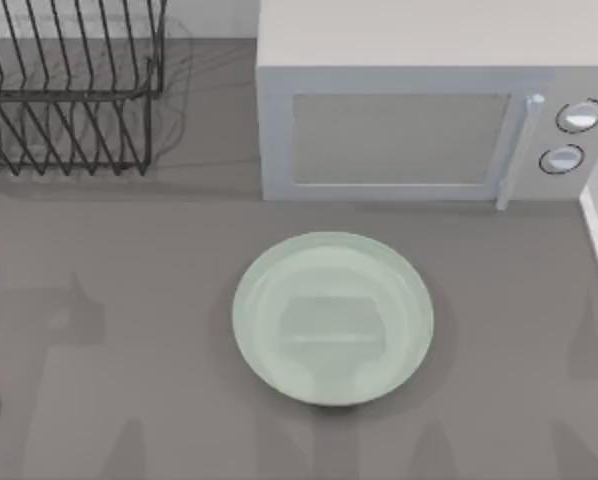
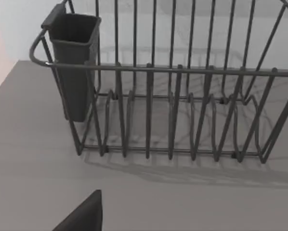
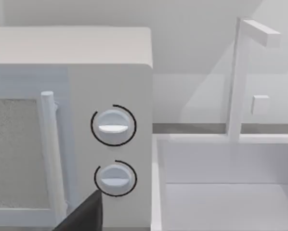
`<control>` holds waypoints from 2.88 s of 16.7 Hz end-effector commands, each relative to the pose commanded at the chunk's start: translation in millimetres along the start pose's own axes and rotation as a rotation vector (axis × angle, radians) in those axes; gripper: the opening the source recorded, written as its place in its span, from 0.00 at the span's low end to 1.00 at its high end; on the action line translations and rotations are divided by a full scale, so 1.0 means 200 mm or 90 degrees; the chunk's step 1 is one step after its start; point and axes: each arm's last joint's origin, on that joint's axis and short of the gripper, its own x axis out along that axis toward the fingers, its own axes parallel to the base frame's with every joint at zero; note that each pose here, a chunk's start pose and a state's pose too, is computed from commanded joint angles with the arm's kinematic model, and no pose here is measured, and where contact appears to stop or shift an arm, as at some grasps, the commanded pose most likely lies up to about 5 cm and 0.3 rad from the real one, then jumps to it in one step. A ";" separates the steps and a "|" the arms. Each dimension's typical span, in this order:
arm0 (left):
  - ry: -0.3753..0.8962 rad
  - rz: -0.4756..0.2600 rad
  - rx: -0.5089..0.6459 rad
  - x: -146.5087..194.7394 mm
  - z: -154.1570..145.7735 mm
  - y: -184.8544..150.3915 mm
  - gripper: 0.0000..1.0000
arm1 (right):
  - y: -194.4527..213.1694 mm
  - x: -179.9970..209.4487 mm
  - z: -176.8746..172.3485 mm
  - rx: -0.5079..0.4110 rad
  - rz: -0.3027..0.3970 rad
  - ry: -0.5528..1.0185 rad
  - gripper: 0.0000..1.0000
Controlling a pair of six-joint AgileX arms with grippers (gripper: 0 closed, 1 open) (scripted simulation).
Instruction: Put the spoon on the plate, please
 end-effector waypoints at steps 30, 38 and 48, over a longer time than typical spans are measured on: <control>0.841 0.078 -0.085 1.07 0.01 0.17 1.00 | 0.00 0.00 0.00 0.000 0.000 0.000 1.00; 0.837 0.078 -0.085 1.17 -0.37 0.17 1.00 | 0.00 0.00 0.00 0.000 0.000 0.000 1.00; 0.837 0.078 -0.085 1.17 -0.37 0.17 0.55 | 0.00 0.00 0.00 0.000 0.000 0.000 1.00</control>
